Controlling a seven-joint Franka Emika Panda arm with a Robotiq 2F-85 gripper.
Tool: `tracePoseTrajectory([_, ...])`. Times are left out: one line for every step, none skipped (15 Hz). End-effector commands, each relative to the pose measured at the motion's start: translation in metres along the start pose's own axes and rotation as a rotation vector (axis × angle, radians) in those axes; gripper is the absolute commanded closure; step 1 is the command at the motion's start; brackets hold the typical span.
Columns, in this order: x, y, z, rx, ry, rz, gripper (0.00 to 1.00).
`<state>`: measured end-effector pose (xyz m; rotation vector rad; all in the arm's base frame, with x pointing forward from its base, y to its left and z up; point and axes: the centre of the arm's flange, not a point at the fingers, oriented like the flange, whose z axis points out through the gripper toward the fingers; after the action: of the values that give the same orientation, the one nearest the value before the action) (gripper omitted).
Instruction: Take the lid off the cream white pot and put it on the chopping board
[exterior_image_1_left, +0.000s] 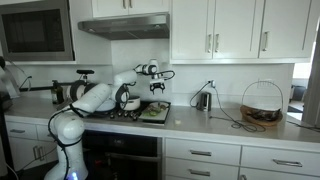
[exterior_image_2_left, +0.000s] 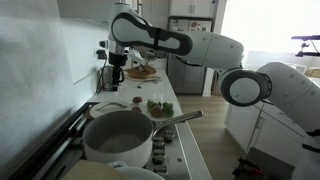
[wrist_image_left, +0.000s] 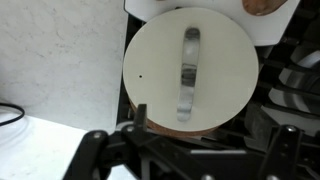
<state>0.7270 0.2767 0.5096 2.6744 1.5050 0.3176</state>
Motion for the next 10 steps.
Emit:
tracePoseTrajectory([0.041, 0.022, -0.036, 0.081, -0.105, 0.033, 0.0])
tracePoseTrajectory([0.035, 0.016, -0.041, 0.097, -0.132, 0.042, 0.0])
tracePoseTrajectory([0.031, 0.01, -0.045, 0.111, -0.153, 0.043, 0.0])
tracePoseTrajectory([0.027, 0.005, -0.05, 0.115, -0.168, 0.055, 0.0])
tracePoseTrajectory([0.023, 0.001, -0.055, 0.125, -0.18, 0.063, 0.0])
tracePoseTrajectory([0.018, -0.004, -0.059, 0.142, -0.199, 0.064, 0.0])
tracePoseTrajectory([0.013, -0.01, -0.064, 0.142, -0.205, 0.072, 0.0])
tracePoseTrajectory([0.009, -0.014, -0.069, 0.144, -0.21, 0.075, 0.0])
tracePoseTrajectory([0.003, -0.019, -0.074, 0.145, -0.208, 0.085, 0.0])
tracePoseTrajectory([0.0, -0.022, -0.079, 0.146, -0.206, 0.092, 0.0])
